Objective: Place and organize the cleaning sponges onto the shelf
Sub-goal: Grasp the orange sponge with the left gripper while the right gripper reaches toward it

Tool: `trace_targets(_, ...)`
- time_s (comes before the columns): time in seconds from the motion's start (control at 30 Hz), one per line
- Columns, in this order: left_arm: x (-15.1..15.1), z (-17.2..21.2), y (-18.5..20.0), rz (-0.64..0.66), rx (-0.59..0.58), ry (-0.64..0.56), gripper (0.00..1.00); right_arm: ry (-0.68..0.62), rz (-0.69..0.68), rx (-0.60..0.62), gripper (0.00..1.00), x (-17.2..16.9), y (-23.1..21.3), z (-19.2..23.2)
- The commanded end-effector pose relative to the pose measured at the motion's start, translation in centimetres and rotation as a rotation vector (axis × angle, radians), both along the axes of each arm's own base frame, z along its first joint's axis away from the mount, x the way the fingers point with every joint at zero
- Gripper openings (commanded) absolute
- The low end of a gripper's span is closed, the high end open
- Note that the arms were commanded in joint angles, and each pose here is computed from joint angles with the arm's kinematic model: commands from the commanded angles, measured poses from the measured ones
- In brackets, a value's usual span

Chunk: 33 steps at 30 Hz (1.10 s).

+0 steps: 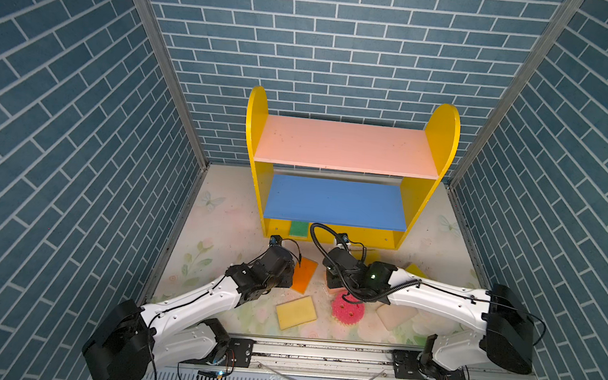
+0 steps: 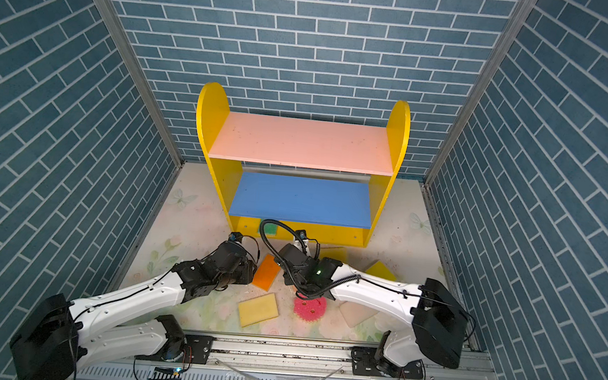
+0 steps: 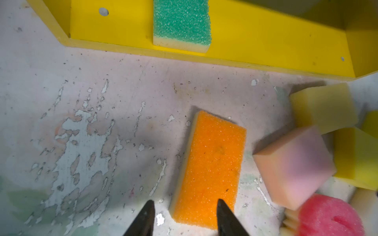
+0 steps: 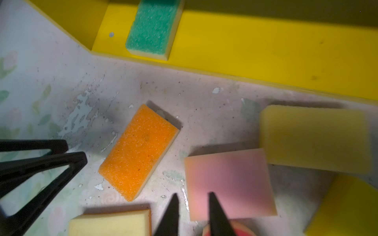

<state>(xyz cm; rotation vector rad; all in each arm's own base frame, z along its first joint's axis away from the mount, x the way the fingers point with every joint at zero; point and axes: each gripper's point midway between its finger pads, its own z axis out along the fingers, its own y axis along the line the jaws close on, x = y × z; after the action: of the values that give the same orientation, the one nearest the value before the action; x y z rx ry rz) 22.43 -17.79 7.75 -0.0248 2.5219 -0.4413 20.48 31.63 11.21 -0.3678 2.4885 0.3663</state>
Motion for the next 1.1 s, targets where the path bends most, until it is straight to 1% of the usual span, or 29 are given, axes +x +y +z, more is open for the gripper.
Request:
trace_targets(0.0, -0.4, -0.3, 0.7, 0.032, -0.01, 0.006, 0.59, -0.016, 0.09, 0.097, 0.07, 0.9, 4.8, 1.8)
trace_targets(0.07, -0.5, -0.8, 0.9, 0.044, -0.021, 0.01, 0.61, 0.021, 0.121, 0.108, 0.05, 0.5, 6.1, 0.9)
trace_targets(0.13, -0.5, -1.1, 0.7, 0.047, -0.04, 0.005, 0.61, 0.063, 0.149, 0.13, 0.07, 0.0, 7.1, -0.1)
trace_targets(0.23, -0.3, -1.6, 0.2, 0.041, -0.066, 0.002, 0.61, 0.119, 0.165, 0.134, 0.16, -0.6, 7.9, -1.6)
trace_targets(0.37, -0.3, -2.6, -0.7, 0.037, -0.114, 0.025, 0.59, 0.179, 0.19, 0.138, 0.2, -1.5, 8.3, -3.2)
trace_targets(0.5, -0.6, -4.2, -1.2, 0.039, -0.127, 0.074, 0.58, 0.227, 0.172, 0.143, 0.33, -1.8, 8.1, -4.6)
trace_targets(0.53, -0.6, -4.5, -1.3, 0.039, -0.129, 0.082, 0.57, 0.24, 0.161, 0.158, 0.35, -1.7, 8.0, -4.8)
trace_targets(0.63, -0.6, -4.9, -1.7, 0.033, -0.134, 0.091, 0.54, 0.285, 0.109, 0.203, 0.35, -1.0, 7.6, -5.8)
trace_targets(0.77, -0.3, -5.1, -2.1, 0.023, -0.133, 0.093, 0.51, 0.313, 0.064, 0.252, 0.34, -0.2, 6.9, -6.6)
trace_targets(0.83, -0.1, -5.3, -2.5, 0.015, -0.134, 0.099, 0.47, 0.323, 0.045, 0.256, 0.33, 0.2, 6.6, -6.9)
trace_targets(0.93, 0.1, -5.7, -2.9, 0.004, -0.121, 0.116, 0.28, 0.29, 0.032, 0.252, 0.34, 0.8, 6.0, -6.3)
trace_targets(1.07, 0.5, -6.1, -3.5, -0.004, -0.122, 0.123, 0.17, 0.241, 0.003, 0.238, 0.34, 1.7, 4.6, -5.3)
